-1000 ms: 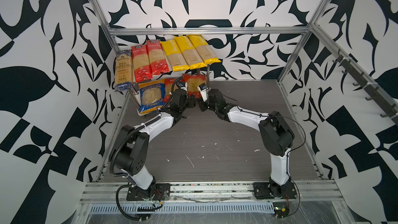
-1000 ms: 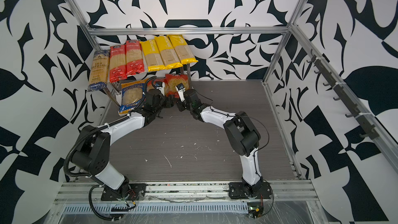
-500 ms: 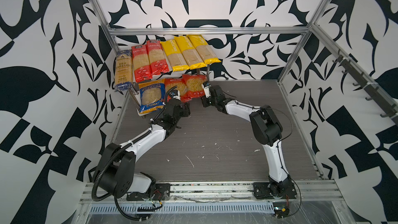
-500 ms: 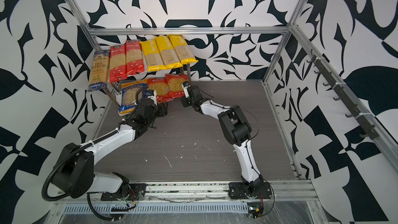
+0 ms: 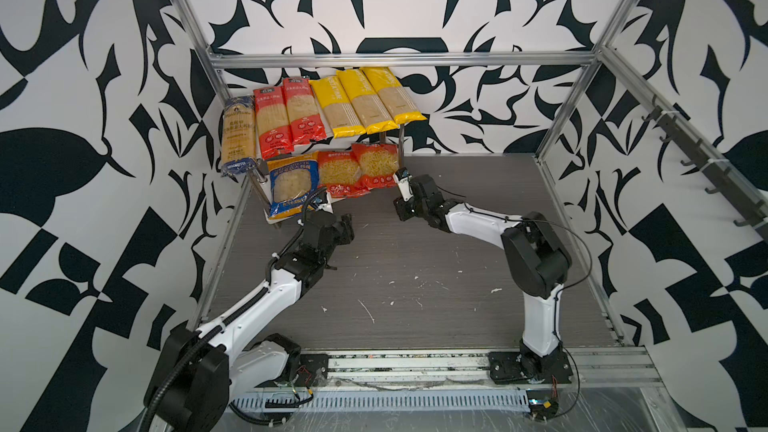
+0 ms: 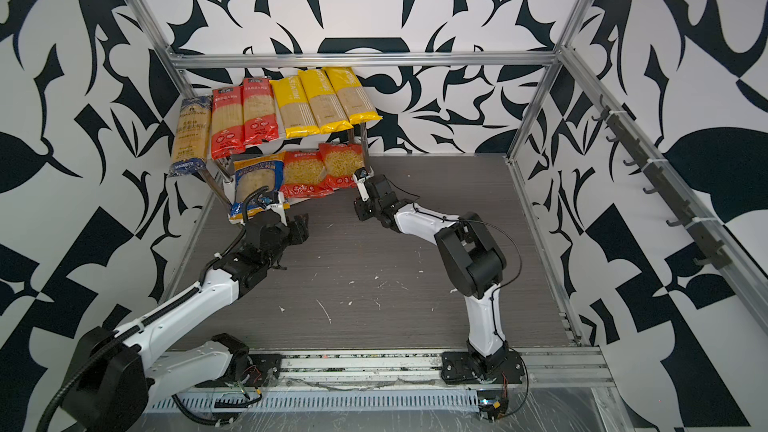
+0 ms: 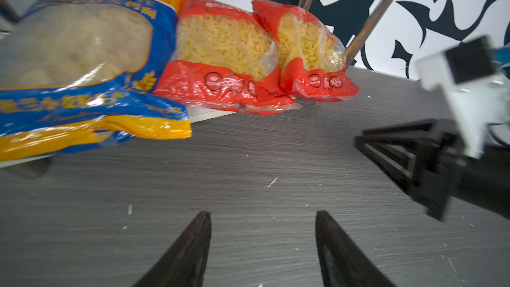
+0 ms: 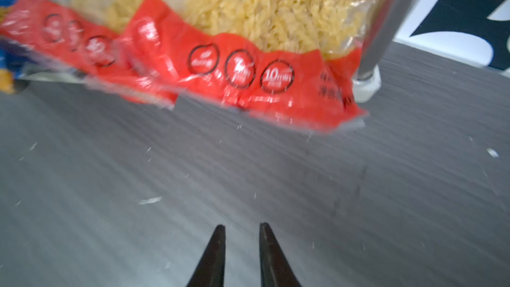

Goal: Arrange pasta packages on shelves
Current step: Rotate the pasta bag at the shelf, then reset both arms

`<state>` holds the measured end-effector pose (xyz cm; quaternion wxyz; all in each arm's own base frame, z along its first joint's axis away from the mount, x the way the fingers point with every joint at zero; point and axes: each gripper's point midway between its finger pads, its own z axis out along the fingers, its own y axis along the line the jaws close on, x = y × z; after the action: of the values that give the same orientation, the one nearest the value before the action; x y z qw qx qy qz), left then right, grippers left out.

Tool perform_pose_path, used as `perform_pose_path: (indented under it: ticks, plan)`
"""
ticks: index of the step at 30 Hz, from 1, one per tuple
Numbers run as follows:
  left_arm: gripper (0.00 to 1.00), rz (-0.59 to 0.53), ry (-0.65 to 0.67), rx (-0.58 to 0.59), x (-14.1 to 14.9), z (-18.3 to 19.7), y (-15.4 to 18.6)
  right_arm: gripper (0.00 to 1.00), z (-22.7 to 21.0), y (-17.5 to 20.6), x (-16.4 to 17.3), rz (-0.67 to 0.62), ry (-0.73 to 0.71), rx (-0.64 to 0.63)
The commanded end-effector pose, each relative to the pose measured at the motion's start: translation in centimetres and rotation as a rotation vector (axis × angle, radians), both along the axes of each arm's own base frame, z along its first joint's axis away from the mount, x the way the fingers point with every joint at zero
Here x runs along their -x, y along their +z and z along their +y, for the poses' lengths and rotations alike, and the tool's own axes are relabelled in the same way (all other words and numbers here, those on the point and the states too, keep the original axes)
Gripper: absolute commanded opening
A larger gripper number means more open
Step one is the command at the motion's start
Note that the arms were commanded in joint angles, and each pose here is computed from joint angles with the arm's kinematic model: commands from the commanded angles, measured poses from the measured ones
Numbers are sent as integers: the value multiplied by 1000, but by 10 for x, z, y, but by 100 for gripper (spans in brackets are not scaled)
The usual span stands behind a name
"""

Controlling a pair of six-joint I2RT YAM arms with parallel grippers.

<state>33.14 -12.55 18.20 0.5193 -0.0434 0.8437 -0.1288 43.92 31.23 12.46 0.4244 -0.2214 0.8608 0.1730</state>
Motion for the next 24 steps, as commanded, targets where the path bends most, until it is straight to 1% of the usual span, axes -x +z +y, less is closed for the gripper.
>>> perform_pose_path:
  ticks: [1, 3, 5, 8, 11, 14, 16, 19, 24]
  plan:
    - [65, -13, 64, -36, 16, 21, -4, 25, -21, 55, 12, -111, -83, -99]
    - [66, -41, 101, -57, 23, 33, -2, 26, -39, 60, 27, -122, -127, -103]
    - [67, -54, 134, -83, 30, 45, 2, 29, -60, 65, 40, -140, -173, -89]
    - [68, -73, 170, -133, 37, 59, 9, 35, -101, 72, 53, -193, -270, -14]
    - [70, -111, 234, -230, 39, 77, 15, 41, -147, 82, 63, -260, -378, 45]
    - [73, -159, 322, -314, 36, 95, 20, 46, -193, 90, 69, -335, -490, 99]
    - [73, -175, 374, -328, 31, 106, 18, 48, -227, 86, 71, -354, -588, 167]
    - [73, -186, 441, -319, 21, 121, 11, 49, -267, 74, 72, -373, -711, 246]
    - [74, -203, 511, -338, 6, 141, -8, 49, -299, 53, 72, -422, -831, 260]
